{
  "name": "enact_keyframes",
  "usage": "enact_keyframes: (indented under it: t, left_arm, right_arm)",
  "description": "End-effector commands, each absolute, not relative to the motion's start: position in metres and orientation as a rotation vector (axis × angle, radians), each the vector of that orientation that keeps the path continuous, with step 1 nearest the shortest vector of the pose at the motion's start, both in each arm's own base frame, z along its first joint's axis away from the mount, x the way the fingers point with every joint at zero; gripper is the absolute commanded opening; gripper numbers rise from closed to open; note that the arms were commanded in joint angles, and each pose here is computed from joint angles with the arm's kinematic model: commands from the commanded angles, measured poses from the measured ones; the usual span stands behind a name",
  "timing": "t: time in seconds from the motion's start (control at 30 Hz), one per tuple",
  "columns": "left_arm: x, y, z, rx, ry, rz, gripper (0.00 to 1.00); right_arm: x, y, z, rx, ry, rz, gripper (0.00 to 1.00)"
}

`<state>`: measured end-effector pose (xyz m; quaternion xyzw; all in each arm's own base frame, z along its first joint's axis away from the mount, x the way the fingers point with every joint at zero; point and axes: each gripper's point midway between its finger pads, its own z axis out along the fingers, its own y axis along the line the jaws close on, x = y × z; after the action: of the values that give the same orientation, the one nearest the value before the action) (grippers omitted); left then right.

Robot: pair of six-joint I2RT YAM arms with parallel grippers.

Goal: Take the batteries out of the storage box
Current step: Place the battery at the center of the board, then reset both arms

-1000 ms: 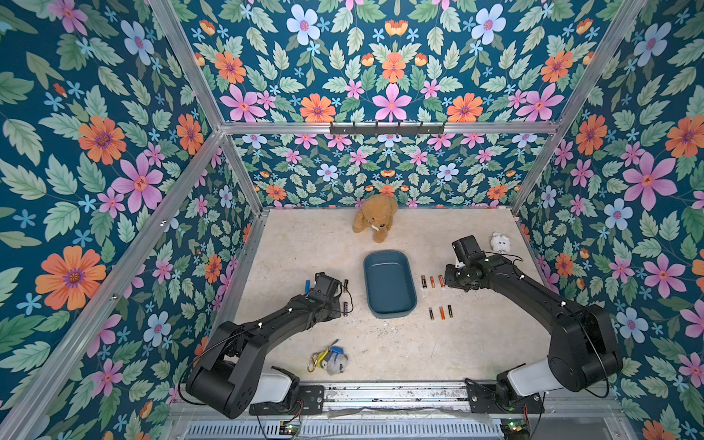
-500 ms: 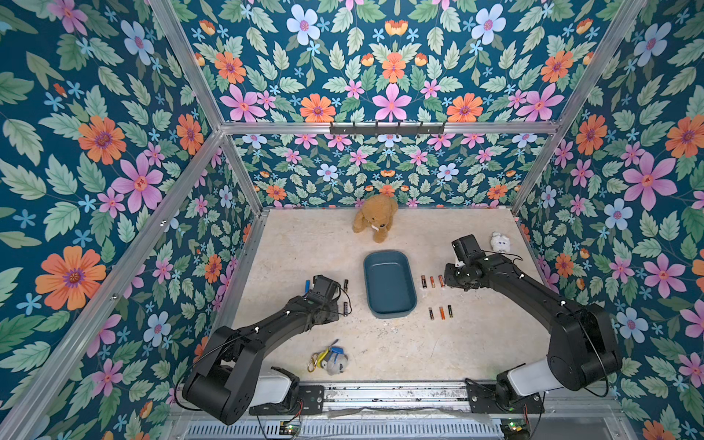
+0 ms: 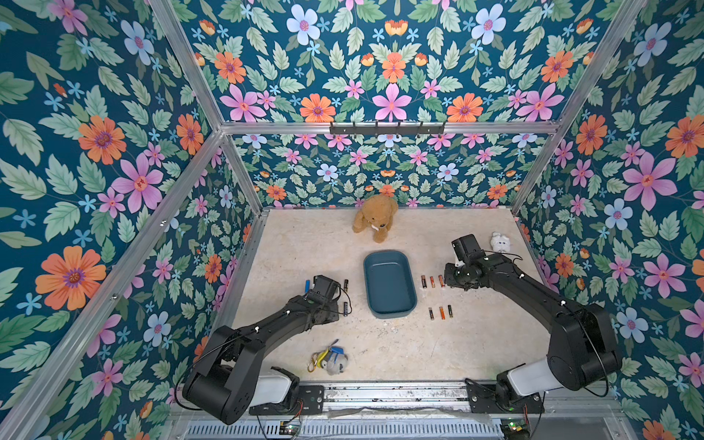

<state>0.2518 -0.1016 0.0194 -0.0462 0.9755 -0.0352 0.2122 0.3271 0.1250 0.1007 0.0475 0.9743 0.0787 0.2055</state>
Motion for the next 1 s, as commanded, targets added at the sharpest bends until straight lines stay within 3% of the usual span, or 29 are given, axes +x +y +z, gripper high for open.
enact_keyframes:
  t: [0.0, 0.53, 0.63, 0.7, 0.83, 0.9, 0.97]
  left_arm:
    - [0.246, -0.097, 0.018, -0.113, 2.733, -0.067, 0.34]
    - [0.262, -0.098, 0.049, -0.106, 2.671, -0.058, 0.43]
    - [0.277, -0.099, 0.075, -0.101, 2.603, -0.082, 0.64]
    - [0.292, -0.096, 0.098, -0.111, 2.544, -0.077, 0.97]
    - [0.321, -0.08, 0.14, -0.141, 2.429, 0.0, 1.0]
    - [0.332, -0.066, 0.159, -0.156, 2.327, 0.091, 1.0]
    - [0.34, -0.047, 0.18, -0.194, 2.177, 0.157, 1.0]
  right_arm:
    - [0.328, 0.126, 0.101, 0.116, 2.717, 0.218, 0.29]
    - [0.331, 0.127, 0.109, 0.118, 2.701, 0.224, 0.3]
    - [0.335, 0.13, 0.121, 0.117, 2.673, 0.25, 0.49]
    - [0.338, 0.133, 0.139, 0.133, 2.616, 0.295, 0.66]
    - [0.346, 0.126, 0.182, 0.184, 2.472, 0.306, 0.91]
    - [0.349, 0.108, 0.2, 0.234, 2.386, 0.222, 0.98]
    - [0.349, 0.085, 0.213, 0.295, 2.278, 0.134, 1.0]
